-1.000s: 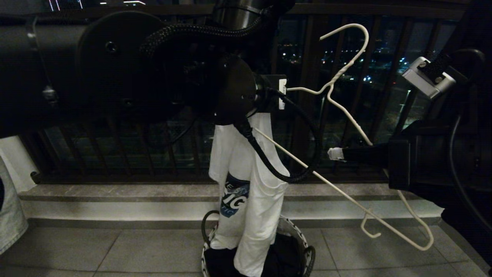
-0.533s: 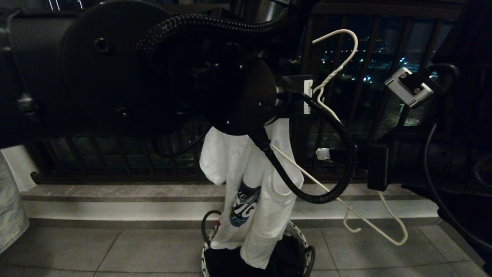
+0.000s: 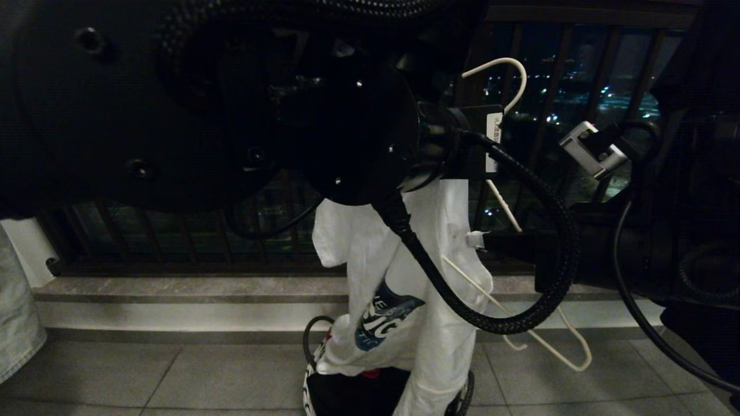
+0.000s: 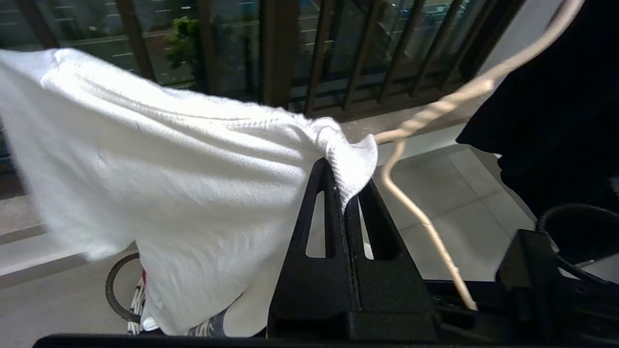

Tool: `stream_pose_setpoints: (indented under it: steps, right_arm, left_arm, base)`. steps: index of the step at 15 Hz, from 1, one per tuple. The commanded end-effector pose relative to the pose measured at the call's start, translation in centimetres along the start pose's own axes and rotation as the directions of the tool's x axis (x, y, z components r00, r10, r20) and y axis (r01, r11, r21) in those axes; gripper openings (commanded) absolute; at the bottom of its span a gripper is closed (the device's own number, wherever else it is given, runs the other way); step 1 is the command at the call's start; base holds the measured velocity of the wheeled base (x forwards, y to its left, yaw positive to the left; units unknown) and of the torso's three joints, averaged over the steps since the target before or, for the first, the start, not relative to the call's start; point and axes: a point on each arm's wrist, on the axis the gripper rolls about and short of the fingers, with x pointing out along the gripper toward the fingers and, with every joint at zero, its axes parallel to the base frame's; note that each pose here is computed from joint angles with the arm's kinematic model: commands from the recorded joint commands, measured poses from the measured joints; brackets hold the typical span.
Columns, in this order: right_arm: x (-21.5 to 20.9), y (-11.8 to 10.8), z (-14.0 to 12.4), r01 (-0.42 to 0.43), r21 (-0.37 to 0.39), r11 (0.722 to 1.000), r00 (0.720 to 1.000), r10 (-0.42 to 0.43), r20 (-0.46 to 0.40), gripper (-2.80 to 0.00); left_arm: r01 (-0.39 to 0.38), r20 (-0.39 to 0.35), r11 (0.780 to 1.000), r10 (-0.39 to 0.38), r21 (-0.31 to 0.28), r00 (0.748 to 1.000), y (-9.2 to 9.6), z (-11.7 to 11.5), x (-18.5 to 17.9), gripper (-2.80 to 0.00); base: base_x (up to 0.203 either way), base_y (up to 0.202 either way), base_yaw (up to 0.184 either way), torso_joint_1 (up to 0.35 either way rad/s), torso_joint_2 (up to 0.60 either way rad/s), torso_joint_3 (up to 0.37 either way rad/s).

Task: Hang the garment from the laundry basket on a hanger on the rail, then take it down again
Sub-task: Hang the clothes on the clothes rack

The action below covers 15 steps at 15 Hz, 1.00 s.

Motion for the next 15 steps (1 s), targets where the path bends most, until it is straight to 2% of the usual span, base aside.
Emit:
stream_pose_setpoints:
  steps: [1,6,12,15]
  right_arm:
    - [0.1,0.0,-0.1,-0.005,0.002,1.000,1.000,0.005,-0.003,-2.80]
    - [0.4,-0.1,-0.7,-0.029,-0.015,0.999,0.999,0.029,0.037,-2.80]
    - [1.0,-0.4,-1.3,-0.050,-0.050,0.998,0.993,0.055,0.101,-2.80]
    - [1.5,-0.6,-1.8,-0.050,-0.056,0.997,0.993,0.055,0.101,-2.80]
  left_arm:
    - [0.009,-0.001,1.000,-0.009,0.000,1.000,-0.2,0.0,-0.2,-2.80]
    - [0.061,-0.016,0.998,-0.061,0.011,0.998,-1.3,-0.3,-1.1,-2.80]
    - [0.067,-0.006,0.997,-0.067,0.027,0.998,-1.4,-0.1,-1.4,-2.80]
    - [0.079,-0.019,0.996,-0.078,0.039,0.997,-1.9,-0.6,-1.3,-2.80]
  base:
    - [0.000,0.000,0.000,0.000,0.00,0.000]
    - [0.000,0.000,0.000,0.000,0.00,0.000]
    - [0.000,0.000,0.000,0.000,0.00,0.000]
    - [0.000,0.000,0.000,0.000,0.00,0.000]
